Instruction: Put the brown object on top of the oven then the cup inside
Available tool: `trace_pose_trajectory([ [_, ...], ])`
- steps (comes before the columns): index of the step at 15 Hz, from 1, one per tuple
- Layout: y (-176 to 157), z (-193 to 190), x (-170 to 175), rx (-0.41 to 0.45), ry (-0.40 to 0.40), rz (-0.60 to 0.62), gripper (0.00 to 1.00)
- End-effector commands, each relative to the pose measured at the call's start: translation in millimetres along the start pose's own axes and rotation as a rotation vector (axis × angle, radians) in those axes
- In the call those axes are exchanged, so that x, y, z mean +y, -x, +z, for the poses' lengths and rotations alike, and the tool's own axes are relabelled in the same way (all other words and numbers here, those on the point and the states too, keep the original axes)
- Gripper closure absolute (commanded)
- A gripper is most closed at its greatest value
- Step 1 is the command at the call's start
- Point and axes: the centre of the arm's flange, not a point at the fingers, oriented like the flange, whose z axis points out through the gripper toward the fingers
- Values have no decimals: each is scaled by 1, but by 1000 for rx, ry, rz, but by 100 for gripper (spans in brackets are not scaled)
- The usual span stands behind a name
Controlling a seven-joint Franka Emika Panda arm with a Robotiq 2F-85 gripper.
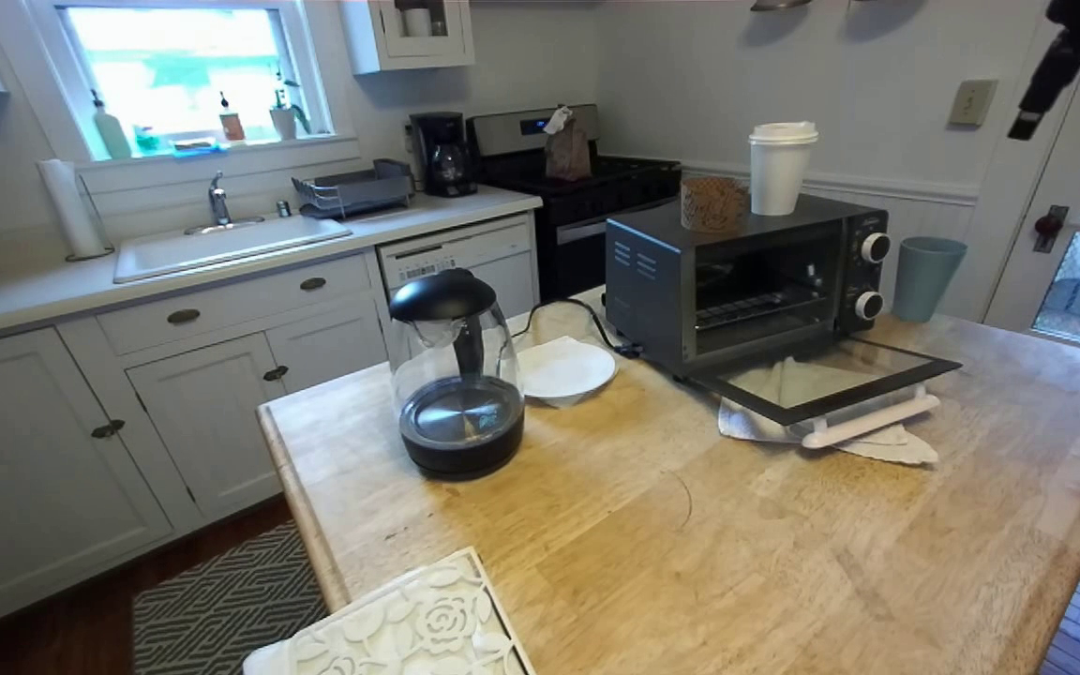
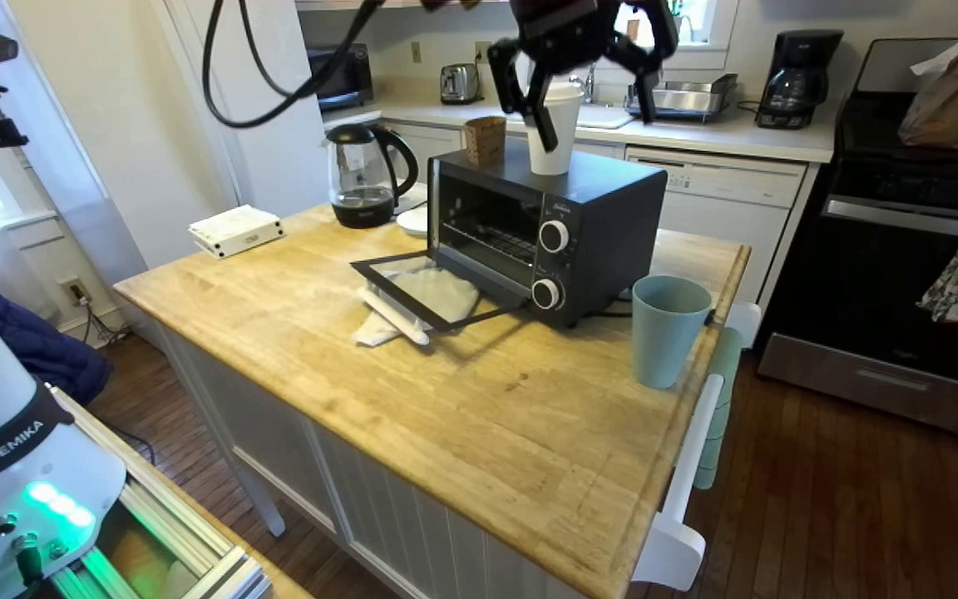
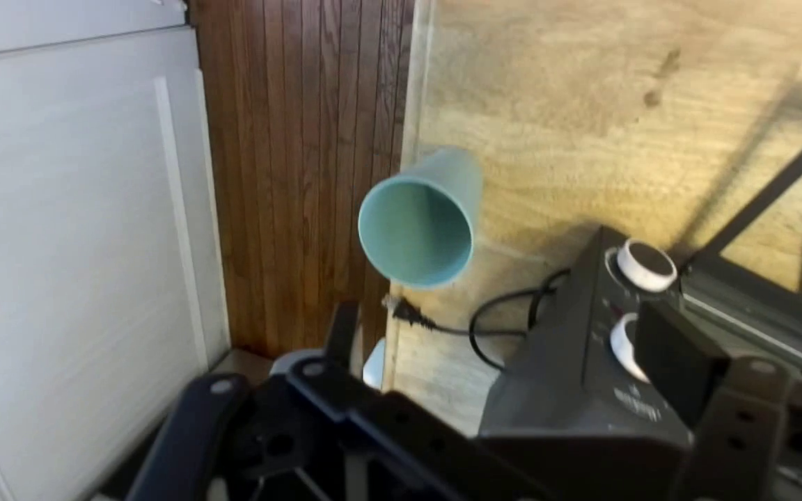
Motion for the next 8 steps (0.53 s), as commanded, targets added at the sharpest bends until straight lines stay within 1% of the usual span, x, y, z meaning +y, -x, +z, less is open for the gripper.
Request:
trace_pose_trajectory([
  [1,42,64,1,-53,28,17,0],
  [2,45,77,0,-77,35,27,0],
  [3,43,52,2,-51,3,21,0],
  [5,49,72,1,-75,7,23,0],
  [7,47,78,-2,-78,7,21,0],
  [8,45,86,6,-86,-30,-47,0],
])
